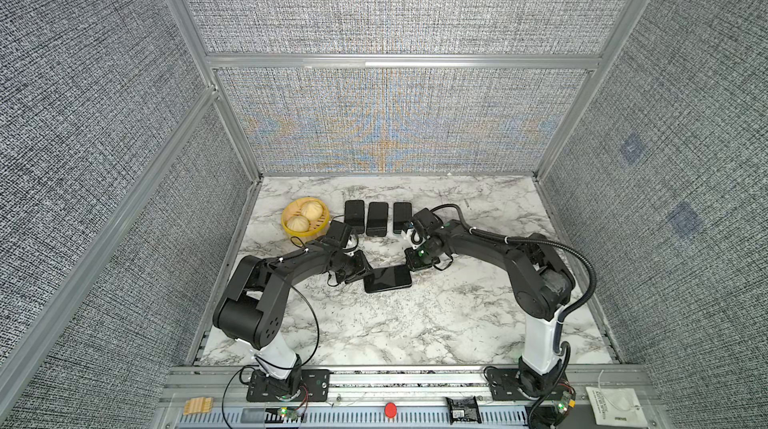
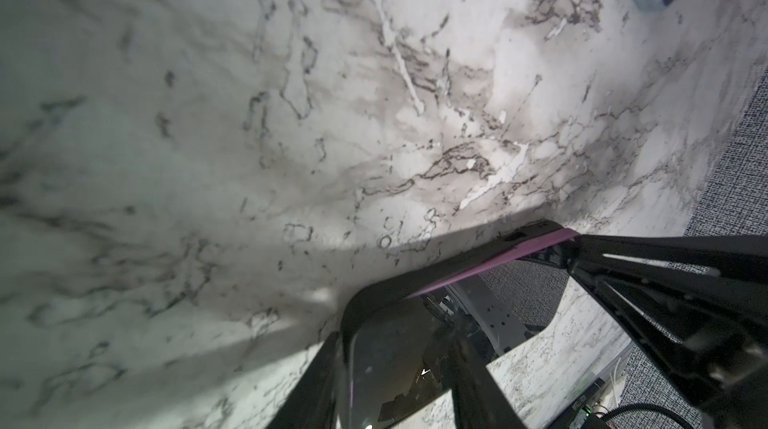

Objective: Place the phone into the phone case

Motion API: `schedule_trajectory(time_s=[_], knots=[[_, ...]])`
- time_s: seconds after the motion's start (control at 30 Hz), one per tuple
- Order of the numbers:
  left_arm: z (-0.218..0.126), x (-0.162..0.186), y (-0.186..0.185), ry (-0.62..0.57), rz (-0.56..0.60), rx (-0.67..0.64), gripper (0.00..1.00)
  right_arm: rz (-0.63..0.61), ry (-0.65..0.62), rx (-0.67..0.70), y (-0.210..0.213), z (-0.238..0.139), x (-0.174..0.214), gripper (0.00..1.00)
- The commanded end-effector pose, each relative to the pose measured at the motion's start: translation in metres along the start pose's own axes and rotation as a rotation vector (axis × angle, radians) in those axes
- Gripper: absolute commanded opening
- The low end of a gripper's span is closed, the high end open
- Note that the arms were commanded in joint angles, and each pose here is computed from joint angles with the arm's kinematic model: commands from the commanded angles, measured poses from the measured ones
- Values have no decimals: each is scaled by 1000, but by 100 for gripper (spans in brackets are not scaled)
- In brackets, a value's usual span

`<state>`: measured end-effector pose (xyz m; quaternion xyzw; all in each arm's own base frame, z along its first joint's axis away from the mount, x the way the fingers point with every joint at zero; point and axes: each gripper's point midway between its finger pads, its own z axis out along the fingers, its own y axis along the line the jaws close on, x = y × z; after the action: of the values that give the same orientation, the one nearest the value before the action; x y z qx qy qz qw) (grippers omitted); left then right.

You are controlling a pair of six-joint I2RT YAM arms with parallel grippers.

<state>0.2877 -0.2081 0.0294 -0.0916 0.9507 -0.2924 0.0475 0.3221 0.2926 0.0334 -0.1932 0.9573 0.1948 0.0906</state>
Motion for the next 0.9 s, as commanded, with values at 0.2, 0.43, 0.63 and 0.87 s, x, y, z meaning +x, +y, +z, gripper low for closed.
schedule_trajectory(time_s=[0.2,0.43,0.63,0.87], knots=[[8,0,-3,10,-1,40,41,11,16,-44,6,7,2,12],[12,-1,-7,18,-8,70,33,31,55,-68,9,22,18,9],[15,0,-5,22,-15,75,31,43,84,-60,7,35,30,9],[16,2,-3,22,-20,73,31,71,124,-44,-1,50,46,8]])
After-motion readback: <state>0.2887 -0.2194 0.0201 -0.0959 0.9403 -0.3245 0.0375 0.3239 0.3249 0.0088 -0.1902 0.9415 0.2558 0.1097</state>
